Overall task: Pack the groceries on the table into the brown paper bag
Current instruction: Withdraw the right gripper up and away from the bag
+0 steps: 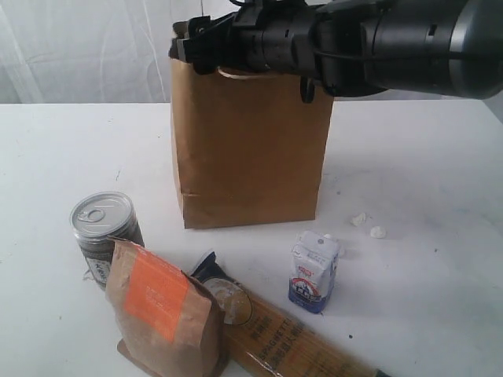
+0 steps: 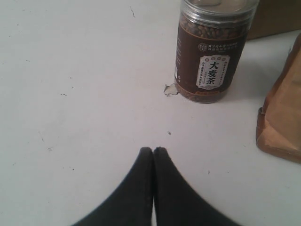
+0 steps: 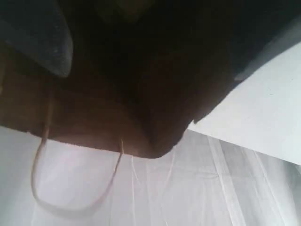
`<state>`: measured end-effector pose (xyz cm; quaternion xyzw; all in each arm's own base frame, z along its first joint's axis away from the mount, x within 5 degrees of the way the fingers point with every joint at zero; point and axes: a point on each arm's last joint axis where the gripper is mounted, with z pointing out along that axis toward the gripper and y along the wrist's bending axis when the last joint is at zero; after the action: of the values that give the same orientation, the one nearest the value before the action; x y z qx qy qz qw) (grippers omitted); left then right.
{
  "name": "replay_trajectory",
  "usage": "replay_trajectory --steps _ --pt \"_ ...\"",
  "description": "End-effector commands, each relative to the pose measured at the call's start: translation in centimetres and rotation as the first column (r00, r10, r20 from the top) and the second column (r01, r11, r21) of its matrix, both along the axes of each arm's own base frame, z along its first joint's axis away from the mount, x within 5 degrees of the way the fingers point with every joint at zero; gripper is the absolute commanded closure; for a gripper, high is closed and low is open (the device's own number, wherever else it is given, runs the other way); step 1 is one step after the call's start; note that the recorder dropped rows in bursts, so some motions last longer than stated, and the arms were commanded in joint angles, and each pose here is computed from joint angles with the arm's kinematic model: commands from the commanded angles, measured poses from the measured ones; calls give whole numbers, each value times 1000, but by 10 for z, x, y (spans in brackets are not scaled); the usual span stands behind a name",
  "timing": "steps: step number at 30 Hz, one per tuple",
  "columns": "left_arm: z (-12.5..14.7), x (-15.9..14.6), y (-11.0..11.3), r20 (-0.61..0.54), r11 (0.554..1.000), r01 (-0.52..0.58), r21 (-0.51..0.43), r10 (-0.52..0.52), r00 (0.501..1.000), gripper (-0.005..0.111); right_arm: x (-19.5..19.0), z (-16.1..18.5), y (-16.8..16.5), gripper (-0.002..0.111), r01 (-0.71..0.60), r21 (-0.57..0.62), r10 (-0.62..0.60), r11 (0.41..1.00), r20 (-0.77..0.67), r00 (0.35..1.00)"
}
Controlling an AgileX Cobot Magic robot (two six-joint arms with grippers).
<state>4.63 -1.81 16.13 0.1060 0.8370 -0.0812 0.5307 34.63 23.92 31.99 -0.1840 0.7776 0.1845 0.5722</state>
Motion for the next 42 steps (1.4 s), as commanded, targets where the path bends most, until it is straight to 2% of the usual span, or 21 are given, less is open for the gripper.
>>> replay_trajectory --steps 1,7,15,20,24,26,28,29,30,31,32,33,35,36,38,40,41,42 --pt "-2 -1 -1 -10 1000 8 -10 -8 1000 107 0 5 -3 25 6 0 -6 1000 15 1000" --pt "-2 -1 -1 -10 1000 8 -10 -8 1000 107 -8 18 -3 25 -37 28 37 999 32 999" --pt "-2 -1 -1 -10 1000 8 -10 -8 1000 107 -32 60 -12 25 -113 101 102 988 105 989" --pt "-2 -1 -1 -10 1000 8 -10 -8 1000 107 -58 95 -23 25 -192 109 168 975 203 965" --pt "-2 -1 -1 -10 1000 8 -10 -8 1000 107 -77 121 -38 26 -194 75 164 978 300 940" --pt "-2 -1 -1 -10 1000 8 -10 -8 1000 107 -85 127 -49 29 -144 40 122 989 345 931" --pt "-2 -1 -1 -10 1000 8 -10 -8 1000 107 -92 124 -67 43 -19 6 15 1000 380 925" --pt "-2 -1 -1 -10 1000 8 -10 -8 1000 107 -96 117 -82 56 89 -29 -70 996 400 914" --pt "-2 -1 -1 -10 1000 8 -10 -8 1000 107 -99 111 -91 64 152 -40 -123 988 398 909" --pt "-2 -1 -1 -10 1000 8 -10 -8 1000 107 -104 97 -107 79 262 -57 -224 963 369 902" --pt "-2 -1 -1 -10 1000 8 -10 -8 1000 107 -108 90 -116 85 324 -55 -288 944 340 895" --pt "-2 -1 -1 -10 1000 8 -10 -8 1000 107 -115 78 -136 94 455 -64 -427 888 253 868" --pt "-2 -1 -1 -10 1000 8 -10 -8 1000 107 -129 64 -165 106 631 -208 -587 747 241 773" --pt "-2 -1 -1 -10 1000 8 -10 -8 1000 107 -137 56 -179 108 697 -265 -651 667 249 717" --pt "-2 -1 -1 -10 1000 8 -10 -8 1000 107 -151 45 -194 108 737 -327 -690 592 266 673" --pt "-2 -1 -1 -10 1000 8 -10 -8 1000 107 -163 43 -203 108 740 -304 -693 599 265 670" --pt "-2 -1 -1 -10 1000 8 -10 -8 1000 107 -169 47 -206 108 752 -222 -712 620 244 659" --pt "-2 -1 -1 -10 1000 8 -10 -8 1000 107 -178 56 -210 108 756 -46 -737 653 187 649"
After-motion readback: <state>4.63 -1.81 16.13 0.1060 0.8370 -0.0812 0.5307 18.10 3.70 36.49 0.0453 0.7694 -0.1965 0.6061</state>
